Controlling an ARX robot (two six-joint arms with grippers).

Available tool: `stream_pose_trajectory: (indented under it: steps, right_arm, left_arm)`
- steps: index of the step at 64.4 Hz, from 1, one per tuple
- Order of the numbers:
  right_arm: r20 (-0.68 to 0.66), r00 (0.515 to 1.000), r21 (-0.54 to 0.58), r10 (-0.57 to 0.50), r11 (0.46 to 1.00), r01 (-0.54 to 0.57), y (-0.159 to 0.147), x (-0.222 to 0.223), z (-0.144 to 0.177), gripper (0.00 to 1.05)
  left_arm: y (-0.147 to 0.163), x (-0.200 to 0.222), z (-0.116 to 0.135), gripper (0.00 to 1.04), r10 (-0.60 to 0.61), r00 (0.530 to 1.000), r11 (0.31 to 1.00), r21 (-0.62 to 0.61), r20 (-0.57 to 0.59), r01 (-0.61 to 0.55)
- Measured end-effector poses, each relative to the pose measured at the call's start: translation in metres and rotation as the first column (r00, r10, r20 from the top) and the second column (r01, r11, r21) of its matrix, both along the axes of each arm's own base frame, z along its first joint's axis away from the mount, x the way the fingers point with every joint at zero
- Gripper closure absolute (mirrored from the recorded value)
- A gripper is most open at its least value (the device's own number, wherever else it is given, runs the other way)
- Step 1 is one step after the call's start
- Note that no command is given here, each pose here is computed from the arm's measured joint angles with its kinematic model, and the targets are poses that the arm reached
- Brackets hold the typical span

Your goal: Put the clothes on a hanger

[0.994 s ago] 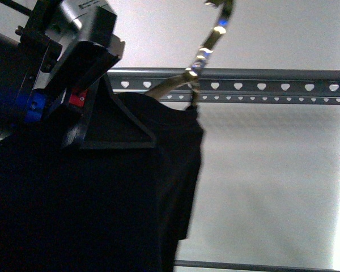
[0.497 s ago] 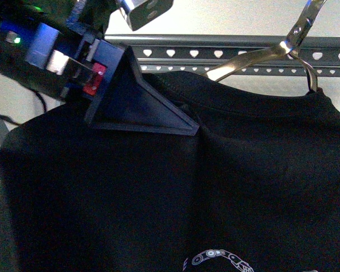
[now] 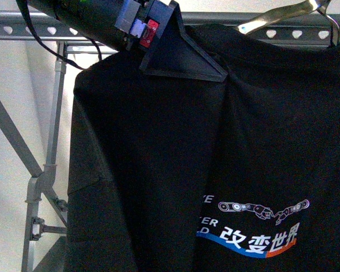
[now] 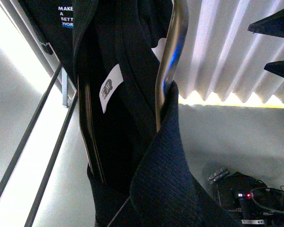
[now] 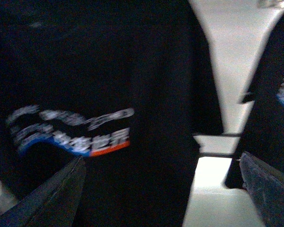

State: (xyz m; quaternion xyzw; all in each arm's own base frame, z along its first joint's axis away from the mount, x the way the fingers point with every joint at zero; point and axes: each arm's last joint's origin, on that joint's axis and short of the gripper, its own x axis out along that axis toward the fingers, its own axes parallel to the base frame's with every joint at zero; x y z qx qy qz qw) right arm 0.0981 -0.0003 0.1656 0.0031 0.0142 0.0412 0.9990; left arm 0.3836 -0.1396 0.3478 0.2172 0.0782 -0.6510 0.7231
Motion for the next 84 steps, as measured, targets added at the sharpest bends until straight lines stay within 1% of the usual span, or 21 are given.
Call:
stream_pose_trajectory:
  steps: [2,3,6,9,11,12,13,19,22,28,30,31,34,36,40,45,50,55,61,67,84]
  right_arm:
    - [-0.025,0.998,0.003,0.066,0.998,-0.066,-0.001,0.001,0.001,0.07]
    - [-0.044,0.991,0.003,0.127,0.992,-0.127,-0.004,0.003,0.004,0.07]
    - [-0.056,0.974,-0.004,0.220,0.975,-0.221,-0.012,0.007,0.015,0.07]
    - [-0.045,0.961,-0.030,0.272,0.961,-0.274,-0.024,0.012,0.032,0.07]
    - [-0.036,0.961,-0.047,0.274,0.960,-0.275,-0.032,0.015,0.042,0.07]
    - [-0.023,0.950,-0.071,0.311,0.948,-0.311,-0.039,0.018,0.053,0.07]
    - [-0.020,0.952,-0.085,0.304,0.949,-0.305,-0.043,0.019,0.059,0.07]
    - [-0.009,0.911,-0.158,0.412,0.899,-0.408,-0.069,0.034,0.097,0.07]
    - [-0.013,0.877,-0.191,0.480,0.860,-0.473,-0.081,0.048,0.116,0.07]
    - [-0.043,0.840,-0.227,0.541,0.813,-0.535,-0.095,0.075,0.140,0.07]
    - [-0.055,0.822,-0.248,0.566,0.790,-0.560,-0.099,0.085,0.148,0.07]
    - [-0.063,0.806,-0.275,0.588,0.766,-0.581,-0.100,0.091,0.153,0.07]
    - [-0.092,0.777,-0.274,0.623,0.734,-0.621,-0.102,0.104,0.162,0.07]
    - [-0.117,0.761,-0.316,0.638,0.703,-0.638,-0.101,0.113,0.168,0.07]
    - [-0.170,0.742,-0.383,0.648,0.651,-0.656,-0.099,0.128,0.176,0.07]
    - [-0.238,0.706,-0.483,0.667,0.549,-0.682,-0.091,0.150,0.184,0.07]
    - [-0.280,0.675,-0.528,0.683,0.478,-0.703,-0.082,0.168,0.187,0.07]
    - [-0.310,0.653,-0.558,0.691,0.424,-0.713,-0.072,0.187,0.189,0.07]
    - [-0.338,0.642,-0.580,0.689,0.384,-0.718,-0.062,0.211,0.187,0.07]
    - [-0.352,0.641,-0.586,0.682,0.373,-0.719,-0.057,0.231,0.187,0.07]
    - [-0.377,0.676,-0.577,0.634,0.410,-0.706,-0.059,0.275,0.174,0.07]
  left_arm:
    - [0.001,0.000,0.000,1.00,0.002,1.000,1.000,0.000,0.000,-0.002]
    - [0.001,0.000,0.000,1.00,0.002,1.000,1.000,0.000,0.000,-0.002]
    - [0.001,0.001,0.000,1.00,0.004,1.000,1.000,0.001,0.000,-0.004]
    - [0.001,0.000,0.000,1.00,0.003,1.000,1.000,0.000,0.000,-0.003]
    - [0.000,0.000,0.000,1.00,0.001,1.000,1.000,0.000,0.000,-0.001]
    - [0.000,0.000,0.000,1.00,0.000,1.000,1.000,0.001,0.000,0.000]
    - [-0.001,0.000,0.000,1.00,-0.001,1.000,1.000,0.001,0.000,0.001]
    - [0.000,0.000,0.000,1.00,-0.001,1.000,1.000,0.001,0.000,0.001]
    - [0.001,0.000,0.000,1.00,0.003,1.000,1.000,0.001,0.000,-0.003]
    - [0.002,0.001,0.000,1.00,0.007,1.000,1.000,0.001,0.000,-0.007]
    - [0.002,0.001,0.000,1.00,0.007,1.000,1.000,0.001,0.000,-0.007]
    - [0.002,0.001,0.000,1.00,0.006,1.000,1.000,0.001,0.000,-0.006]
    - [0.002,0.001,0.000,1.00,0.006,1.000,1.000,0.002,0.000,-0.006]
    - [0.001,0.000,0.000,1.00,0.004,1.000,1.000,0.002,0.000,-0.004]
    - [0.000,0.000,0.000,1.00,0.003,1.000,1.000,0.002,0.000,-0.003]
    - [0.000,0.000,0.000,1.00,0.001,1.000,1.000,0.001,0.000,-0.001]
    - [0.000,0.000,0.000,1.00,0.001,1.000,1.000,0.001,0.000,-0.001]
    - [0.000,0.000,0.000,1.00,0.002,1.000,1.000,0.001,0.000,-0.002]
    - [0.000,0.000,0.000,1.00,0.002,1.000,1.000,0.001,0.000,-0.002]
    - [0.000,0.000,0.000,1.00,0.002,1.000,1.000,0.001,0.000,-0.002]
    - [0.000,0.000,0.000,1.00,0.002,1.000,1.000,0.001,0.000,-0.002]
